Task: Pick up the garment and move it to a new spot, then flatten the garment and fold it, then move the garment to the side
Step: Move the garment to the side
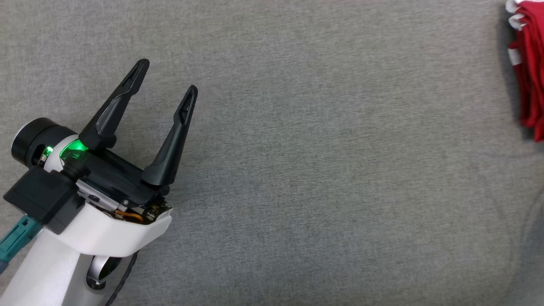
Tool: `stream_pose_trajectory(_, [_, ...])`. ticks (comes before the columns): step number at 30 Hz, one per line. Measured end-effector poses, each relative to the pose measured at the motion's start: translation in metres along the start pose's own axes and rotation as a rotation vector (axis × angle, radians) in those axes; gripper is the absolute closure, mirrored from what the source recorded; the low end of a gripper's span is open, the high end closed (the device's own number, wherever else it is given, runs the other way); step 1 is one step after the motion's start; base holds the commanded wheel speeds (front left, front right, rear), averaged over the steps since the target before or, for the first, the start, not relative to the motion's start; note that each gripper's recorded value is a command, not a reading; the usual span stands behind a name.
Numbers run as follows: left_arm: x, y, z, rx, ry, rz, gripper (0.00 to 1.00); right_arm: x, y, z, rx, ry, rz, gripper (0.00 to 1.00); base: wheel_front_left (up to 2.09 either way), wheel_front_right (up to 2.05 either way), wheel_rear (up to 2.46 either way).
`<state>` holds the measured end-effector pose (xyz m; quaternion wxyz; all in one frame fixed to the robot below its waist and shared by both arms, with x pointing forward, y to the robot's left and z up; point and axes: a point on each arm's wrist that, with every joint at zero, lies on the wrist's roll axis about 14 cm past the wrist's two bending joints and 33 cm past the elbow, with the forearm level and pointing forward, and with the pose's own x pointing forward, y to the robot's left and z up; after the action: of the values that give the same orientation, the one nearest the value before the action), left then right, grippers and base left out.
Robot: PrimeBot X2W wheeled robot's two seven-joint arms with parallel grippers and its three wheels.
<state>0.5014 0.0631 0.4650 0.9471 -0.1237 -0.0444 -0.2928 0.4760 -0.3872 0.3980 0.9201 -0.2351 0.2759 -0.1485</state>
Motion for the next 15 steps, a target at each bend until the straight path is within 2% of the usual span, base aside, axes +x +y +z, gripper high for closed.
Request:
stream_pose_trajectory(1, [-0.001, 0.003, -0.002, -0.001, 0.006, 0.005, 0.0, 0.004, 0.001, 0.001, -0.003, 0.002, -0.003, 1.0, 0.0, 0.0, 0.0])
stream_pose_trajectory(3, [-0.004, 0.007, -0.006, 0.001, 0.017, 0.012, 0.0, 0.01, 0.003, -0.001, 0.014, 0.017, -0.011, 0.53, 0.0, 0.0, 0.0])
stream_pose_trajectory(4, [-0.005, 0.008, -0.008, 0.002, 0.024, 0.015, 0.0, 0.012, 0.002, -0.002, 0.029, 0.02, -0.021, 0.2, 0.0, 0.0, 0.0])
stream_pose_trajectory(5, [-0.006, 0.008, -0.009, 0.002, 0.028, 0.016, 0.0, 0.012, -0.001, -0.002, 0.059, 0.022, -0.044, 0.0, 0.0, 0.0, 0.0])
stream_pose_trajectory(9, [-0.006, 0.005, -0.002, 0.011, 0.02, 0.012, 0.0, -0.001, -0.01, -0.003, 0.134, 0.004, -0.098, 0.0, 0.0, 0.0, 0.0])
stream_pose_trajectory(10, [-0.007, 0.003, 0.003, 0.018, 0.015, 0.011, 0.0, -0.012, -0.009, -0.003, 0.181, -0.024, -0.109, 0.0, 0.0, 0.0, 0.0])
stream_pose_trajectory(15, [-0.016, -0.004, 0.016, 0.028, 0.009, 0.031, 0.0, -0.048, 0.003, 0.005, 0.294, -0.144, -0.081, 0.0, 0.0, 0.0, 0.0])
